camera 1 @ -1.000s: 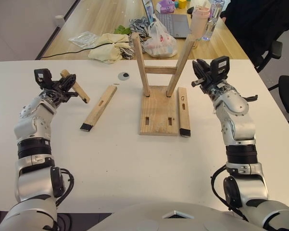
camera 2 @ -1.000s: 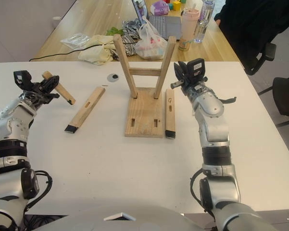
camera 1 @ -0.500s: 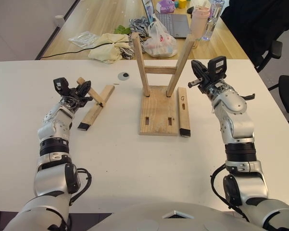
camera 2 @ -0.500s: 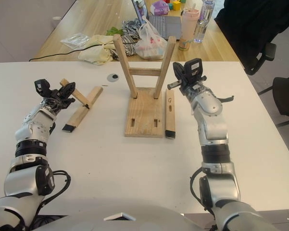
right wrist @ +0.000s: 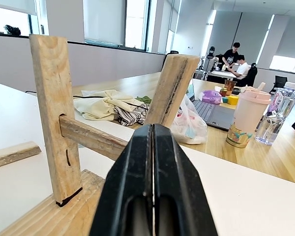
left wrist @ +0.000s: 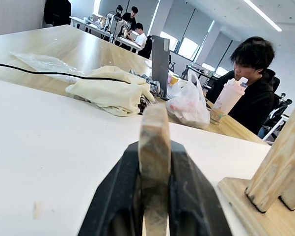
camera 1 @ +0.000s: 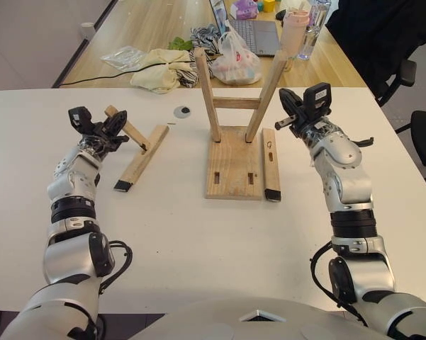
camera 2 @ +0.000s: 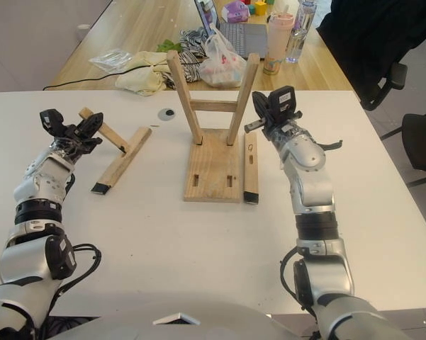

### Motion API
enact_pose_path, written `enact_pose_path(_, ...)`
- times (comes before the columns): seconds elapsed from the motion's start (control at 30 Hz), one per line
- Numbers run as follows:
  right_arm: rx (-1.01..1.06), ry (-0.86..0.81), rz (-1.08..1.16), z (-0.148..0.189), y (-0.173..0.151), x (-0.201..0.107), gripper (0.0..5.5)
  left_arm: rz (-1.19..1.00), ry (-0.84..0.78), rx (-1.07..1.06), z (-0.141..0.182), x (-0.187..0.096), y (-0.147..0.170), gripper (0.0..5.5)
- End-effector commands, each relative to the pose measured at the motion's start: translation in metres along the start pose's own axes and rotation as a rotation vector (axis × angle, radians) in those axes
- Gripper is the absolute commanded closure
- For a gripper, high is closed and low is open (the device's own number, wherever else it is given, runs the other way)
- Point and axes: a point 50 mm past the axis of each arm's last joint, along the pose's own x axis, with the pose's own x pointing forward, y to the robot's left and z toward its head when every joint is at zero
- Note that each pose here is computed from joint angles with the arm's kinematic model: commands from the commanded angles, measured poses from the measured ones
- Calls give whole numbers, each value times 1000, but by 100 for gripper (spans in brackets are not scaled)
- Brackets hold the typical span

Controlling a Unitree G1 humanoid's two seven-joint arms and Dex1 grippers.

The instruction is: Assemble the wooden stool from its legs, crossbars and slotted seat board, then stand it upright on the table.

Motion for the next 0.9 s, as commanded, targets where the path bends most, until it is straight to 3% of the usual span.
enact_pose_path(0.03,-9,-8,16,2,3,4,550,44,33,39,-6,-2,9,512)
enact_pose_path(0.23,-13,-6,27,1,4,5,550,110,60,44,-26,-10,20,512)
enact_pose_path(0.37,-15,-5,26,2,3,5,550,93,-56,-85,-3,-6,21,512)
enact_pose_path(0.9,-17,-8,26,2,3,8,550,67,-57,35,18,3,18,512)
